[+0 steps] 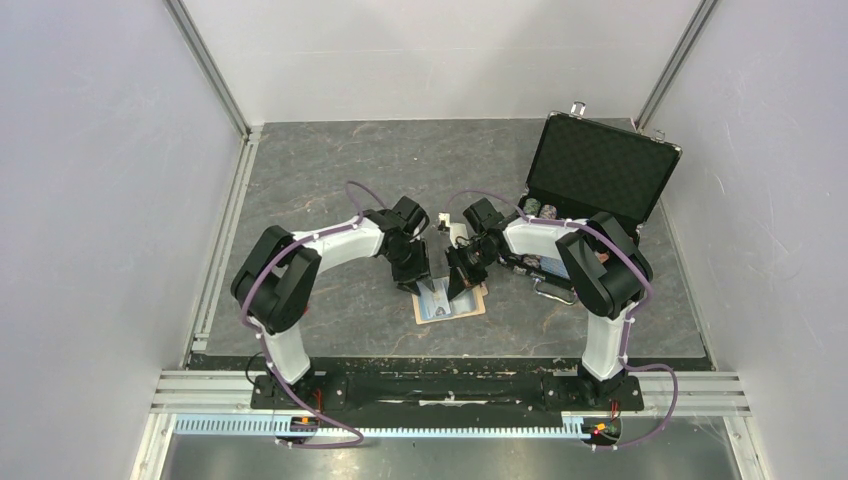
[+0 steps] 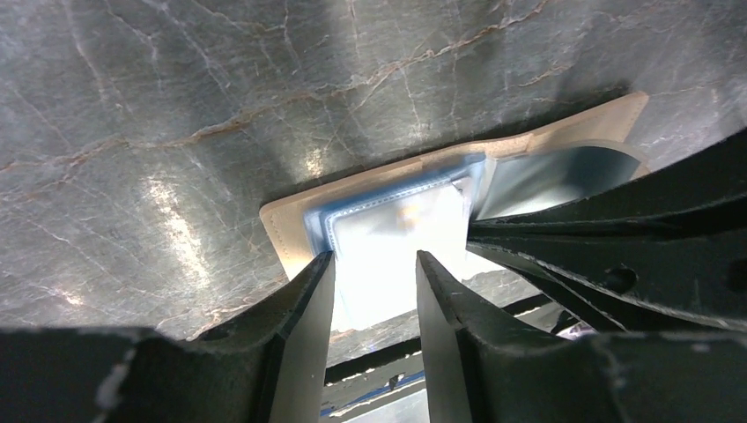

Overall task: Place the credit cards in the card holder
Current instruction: Turn over the card slot in the card holder.

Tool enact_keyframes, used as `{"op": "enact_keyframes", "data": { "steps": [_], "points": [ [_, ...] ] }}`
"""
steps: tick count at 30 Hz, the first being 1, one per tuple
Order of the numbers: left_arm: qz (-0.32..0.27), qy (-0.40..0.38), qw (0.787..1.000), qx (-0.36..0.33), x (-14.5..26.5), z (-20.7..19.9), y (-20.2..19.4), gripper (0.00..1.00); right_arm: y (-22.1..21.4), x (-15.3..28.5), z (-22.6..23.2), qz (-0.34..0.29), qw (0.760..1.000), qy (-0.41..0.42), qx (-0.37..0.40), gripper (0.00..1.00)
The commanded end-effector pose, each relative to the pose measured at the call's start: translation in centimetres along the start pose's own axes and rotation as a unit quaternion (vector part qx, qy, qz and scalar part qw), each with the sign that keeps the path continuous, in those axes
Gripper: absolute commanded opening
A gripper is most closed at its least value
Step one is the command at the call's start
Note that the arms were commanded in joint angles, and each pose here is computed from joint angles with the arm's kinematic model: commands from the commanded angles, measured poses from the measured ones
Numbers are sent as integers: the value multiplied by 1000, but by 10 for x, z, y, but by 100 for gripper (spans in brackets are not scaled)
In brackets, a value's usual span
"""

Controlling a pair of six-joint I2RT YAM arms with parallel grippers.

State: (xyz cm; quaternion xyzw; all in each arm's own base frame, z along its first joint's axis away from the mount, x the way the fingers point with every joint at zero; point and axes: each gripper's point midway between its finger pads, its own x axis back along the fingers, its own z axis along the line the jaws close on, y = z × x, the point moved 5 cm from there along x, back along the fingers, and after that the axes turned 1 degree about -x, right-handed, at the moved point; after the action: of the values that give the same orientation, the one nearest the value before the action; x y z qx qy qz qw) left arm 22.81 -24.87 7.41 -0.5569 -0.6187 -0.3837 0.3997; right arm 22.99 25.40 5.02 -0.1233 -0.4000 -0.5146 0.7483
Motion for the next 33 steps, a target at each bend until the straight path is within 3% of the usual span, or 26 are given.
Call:
{"op": "enact_keyframes", "data": {
  "steps": [1,16,20,26,33],
  "points": [
    [-7,4,999,-33,-2,-5,6,46,-9,-6,-7,13,1000,-7,-6,0],
    [-22,17,999,-43,3,-4,8,54,-8,-7,-6,13,1000,-3,-6,0],
    [-20,-15,998,-54,0,-17,9,48,-9,-7,-6,14,1000,-2,-6,0],
    [-31,-34,996,-75,8,-32,11,31,-9,-7,-7,14,1000,-3,-7,0],
    [-40,-40,995,-77,15,-35,10,25,-5,-4,-4,7,1000,-5,-2,0]
  ]
}}
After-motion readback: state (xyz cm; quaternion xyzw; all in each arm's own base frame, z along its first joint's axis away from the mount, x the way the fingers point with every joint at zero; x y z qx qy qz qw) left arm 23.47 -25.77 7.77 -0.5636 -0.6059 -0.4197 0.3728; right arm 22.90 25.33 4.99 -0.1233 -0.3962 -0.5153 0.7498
